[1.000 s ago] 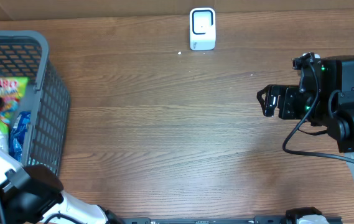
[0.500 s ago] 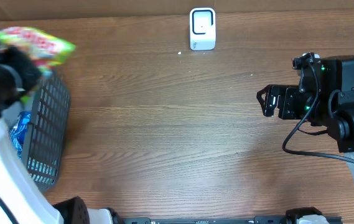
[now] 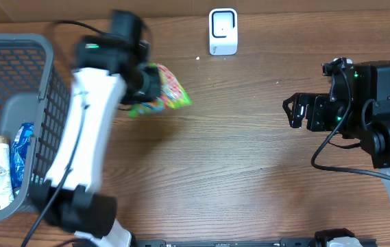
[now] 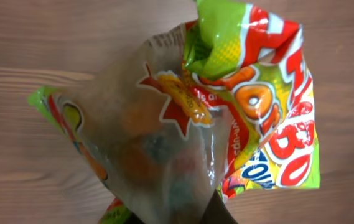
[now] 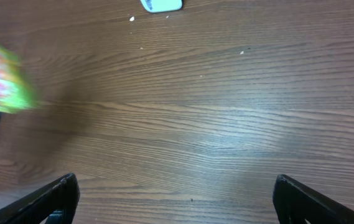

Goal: Scan the item barcode
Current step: 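Grasp the Haribo gummy bag and place it on the table center, then reach the left gripper into the basket and grasp the green wipes pack, then carry the green wipes pack out and set it right of the Haribo bag, then move the left gripper back into the basket toward the blue snack bar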

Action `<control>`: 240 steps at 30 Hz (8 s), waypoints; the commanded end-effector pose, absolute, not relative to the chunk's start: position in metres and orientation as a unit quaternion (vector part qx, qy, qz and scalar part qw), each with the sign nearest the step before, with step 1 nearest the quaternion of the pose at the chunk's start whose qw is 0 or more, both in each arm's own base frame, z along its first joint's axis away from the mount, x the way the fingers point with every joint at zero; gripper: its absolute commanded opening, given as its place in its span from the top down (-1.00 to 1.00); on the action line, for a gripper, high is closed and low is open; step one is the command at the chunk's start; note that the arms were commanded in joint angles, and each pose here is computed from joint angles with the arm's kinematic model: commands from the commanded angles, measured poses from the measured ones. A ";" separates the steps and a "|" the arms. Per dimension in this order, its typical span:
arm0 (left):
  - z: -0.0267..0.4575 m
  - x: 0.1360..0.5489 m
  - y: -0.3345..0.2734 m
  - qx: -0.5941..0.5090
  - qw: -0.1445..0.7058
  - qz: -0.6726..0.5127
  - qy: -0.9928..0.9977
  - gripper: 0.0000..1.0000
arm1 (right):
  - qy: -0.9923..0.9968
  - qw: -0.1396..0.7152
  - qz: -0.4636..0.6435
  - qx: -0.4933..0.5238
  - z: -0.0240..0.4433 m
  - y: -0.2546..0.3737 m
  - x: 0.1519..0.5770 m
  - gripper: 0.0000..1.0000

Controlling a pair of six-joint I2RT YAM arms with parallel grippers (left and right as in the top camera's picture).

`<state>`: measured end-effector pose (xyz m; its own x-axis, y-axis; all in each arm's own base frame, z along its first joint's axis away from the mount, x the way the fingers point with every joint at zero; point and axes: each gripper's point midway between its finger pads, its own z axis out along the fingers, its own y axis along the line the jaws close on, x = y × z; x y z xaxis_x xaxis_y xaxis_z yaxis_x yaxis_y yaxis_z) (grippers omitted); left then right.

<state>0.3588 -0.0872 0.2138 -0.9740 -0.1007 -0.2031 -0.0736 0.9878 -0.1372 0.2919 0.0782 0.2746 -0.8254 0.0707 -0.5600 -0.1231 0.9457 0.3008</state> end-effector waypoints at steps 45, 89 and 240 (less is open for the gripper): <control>0.299 0.411 -0.133 0.021 0.193 -0.106 0.975 -1.00 | 0.936 0.308 0.168 -0.019 0.285 0.080 0.294 -1.00; 0.146 0.192 0.228 -0.635 0.073 -0.004 0.769 -0.86 | 0.943 0.289 0.167 -0.016 0.278 0.079 0.286 -1.00; 0.252 0.427 -0.273 0.007 0.142 -0.221 0.965 -0.16 | 0.906 0.325 0.160 0.220 0.290 -0.020 0.313 -1.00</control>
